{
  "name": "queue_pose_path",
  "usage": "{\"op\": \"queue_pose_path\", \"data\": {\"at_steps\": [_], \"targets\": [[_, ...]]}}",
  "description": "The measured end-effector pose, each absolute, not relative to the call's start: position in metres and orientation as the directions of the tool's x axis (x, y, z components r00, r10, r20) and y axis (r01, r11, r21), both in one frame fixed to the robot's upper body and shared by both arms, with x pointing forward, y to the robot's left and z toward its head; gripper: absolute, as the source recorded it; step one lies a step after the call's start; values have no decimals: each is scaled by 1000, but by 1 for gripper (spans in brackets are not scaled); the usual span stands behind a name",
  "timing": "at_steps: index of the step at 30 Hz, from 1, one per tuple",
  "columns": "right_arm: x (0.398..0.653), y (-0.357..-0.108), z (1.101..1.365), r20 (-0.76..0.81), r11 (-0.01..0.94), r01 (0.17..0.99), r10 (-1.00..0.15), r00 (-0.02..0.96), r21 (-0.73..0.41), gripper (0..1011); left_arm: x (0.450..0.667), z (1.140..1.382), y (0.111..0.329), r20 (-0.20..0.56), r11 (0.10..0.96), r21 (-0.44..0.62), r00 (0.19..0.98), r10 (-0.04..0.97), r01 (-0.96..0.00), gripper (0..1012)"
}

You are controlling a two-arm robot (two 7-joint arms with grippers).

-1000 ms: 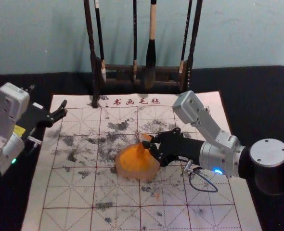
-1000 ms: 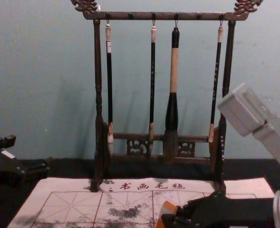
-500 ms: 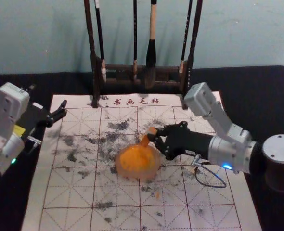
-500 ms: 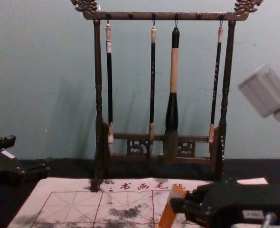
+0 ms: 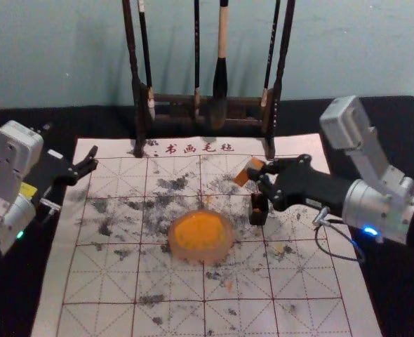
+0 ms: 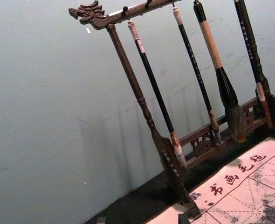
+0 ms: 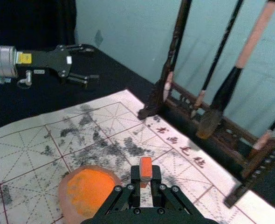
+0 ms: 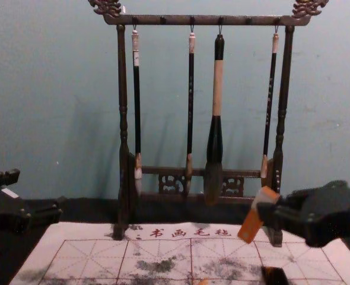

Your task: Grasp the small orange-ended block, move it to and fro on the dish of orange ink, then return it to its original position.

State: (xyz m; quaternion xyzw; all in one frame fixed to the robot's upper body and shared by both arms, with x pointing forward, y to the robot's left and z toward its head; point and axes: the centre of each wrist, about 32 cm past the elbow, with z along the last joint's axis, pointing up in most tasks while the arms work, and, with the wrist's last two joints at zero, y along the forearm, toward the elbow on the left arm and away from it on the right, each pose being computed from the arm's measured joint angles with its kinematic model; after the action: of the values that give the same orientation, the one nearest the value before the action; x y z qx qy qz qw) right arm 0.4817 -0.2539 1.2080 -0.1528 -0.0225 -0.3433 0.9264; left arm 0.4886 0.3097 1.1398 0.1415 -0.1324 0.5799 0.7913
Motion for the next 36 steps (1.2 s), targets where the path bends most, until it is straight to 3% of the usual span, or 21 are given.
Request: {"op": "queue_pose_path", "data": {"at_steps": [12, 36], "targets": [[468, -266, 1213, 148, 680, 682, -671, 727, -269, 129, 489, 1140, 310, 374, 287, 70, 292, 880, -955, 1001], [469, -263, 1204, 145, 616, 696, -702, 697, -368, 129, 489, 1140, 310, 374, 287, 70, 292, 880, -955, 1002]]}}
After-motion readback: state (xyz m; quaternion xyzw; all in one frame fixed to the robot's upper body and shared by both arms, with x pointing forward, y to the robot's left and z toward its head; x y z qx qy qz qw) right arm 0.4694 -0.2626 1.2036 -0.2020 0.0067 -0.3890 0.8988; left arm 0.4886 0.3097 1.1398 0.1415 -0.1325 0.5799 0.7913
